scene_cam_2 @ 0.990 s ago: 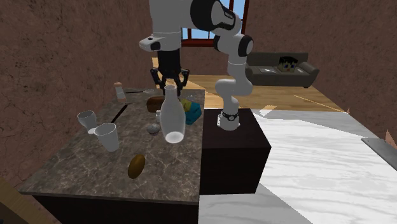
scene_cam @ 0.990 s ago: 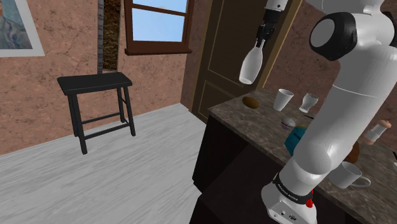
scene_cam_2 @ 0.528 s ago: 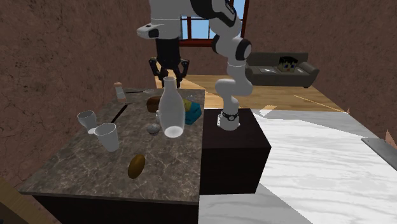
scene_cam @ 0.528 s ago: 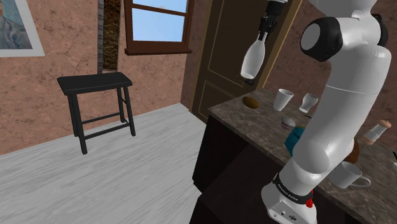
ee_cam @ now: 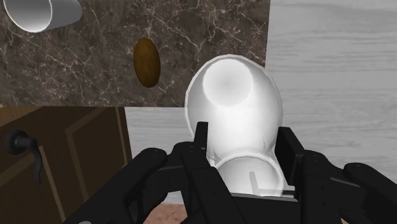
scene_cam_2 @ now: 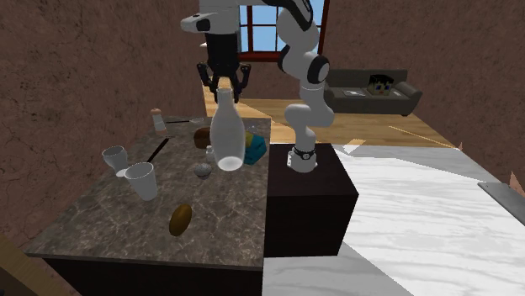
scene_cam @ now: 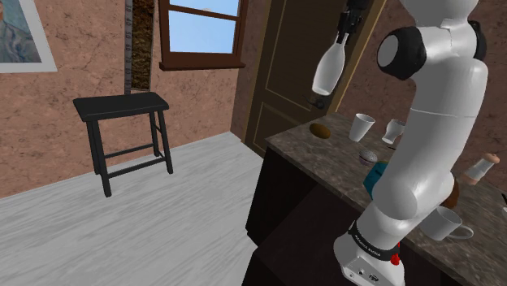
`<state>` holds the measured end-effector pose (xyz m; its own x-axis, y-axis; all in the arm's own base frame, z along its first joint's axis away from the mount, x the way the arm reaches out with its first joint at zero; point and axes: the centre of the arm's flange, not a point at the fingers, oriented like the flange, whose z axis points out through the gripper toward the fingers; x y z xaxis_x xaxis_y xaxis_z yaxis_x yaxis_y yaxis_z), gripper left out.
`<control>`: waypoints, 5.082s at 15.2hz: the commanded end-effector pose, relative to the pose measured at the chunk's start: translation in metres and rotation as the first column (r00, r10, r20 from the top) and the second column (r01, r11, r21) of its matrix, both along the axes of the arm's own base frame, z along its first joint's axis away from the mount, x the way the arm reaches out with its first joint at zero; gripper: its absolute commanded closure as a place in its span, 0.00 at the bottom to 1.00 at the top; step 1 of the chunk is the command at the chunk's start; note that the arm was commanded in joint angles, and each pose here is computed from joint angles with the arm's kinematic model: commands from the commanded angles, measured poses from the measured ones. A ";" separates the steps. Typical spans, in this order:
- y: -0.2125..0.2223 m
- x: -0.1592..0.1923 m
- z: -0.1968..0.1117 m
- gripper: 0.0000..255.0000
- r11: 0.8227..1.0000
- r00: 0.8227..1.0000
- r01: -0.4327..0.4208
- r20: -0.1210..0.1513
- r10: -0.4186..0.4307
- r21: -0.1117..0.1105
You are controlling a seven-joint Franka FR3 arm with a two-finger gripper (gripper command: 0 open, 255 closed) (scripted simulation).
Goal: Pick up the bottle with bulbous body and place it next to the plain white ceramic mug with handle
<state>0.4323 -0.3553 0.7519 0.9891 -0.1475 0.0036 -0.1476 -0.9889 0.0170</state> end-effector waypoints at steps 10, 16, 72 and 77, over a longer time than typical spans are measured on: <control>0.022 -0.141 0.002 1.00 1.000 1.000 0.000 0.001 0.000 -0.002; 0.035 -0.220 0.002 1.00 1.000 1.000 0.000 0.001 0.000 -0.002; 0.123 -0.783 -0.066 1.00 1.000 1.000 0.000 0.001 0.000 -0.002; 0.123 -0.783 -0.092 1.00 1.000 1.000 0.000 0.001 0.000 -0.002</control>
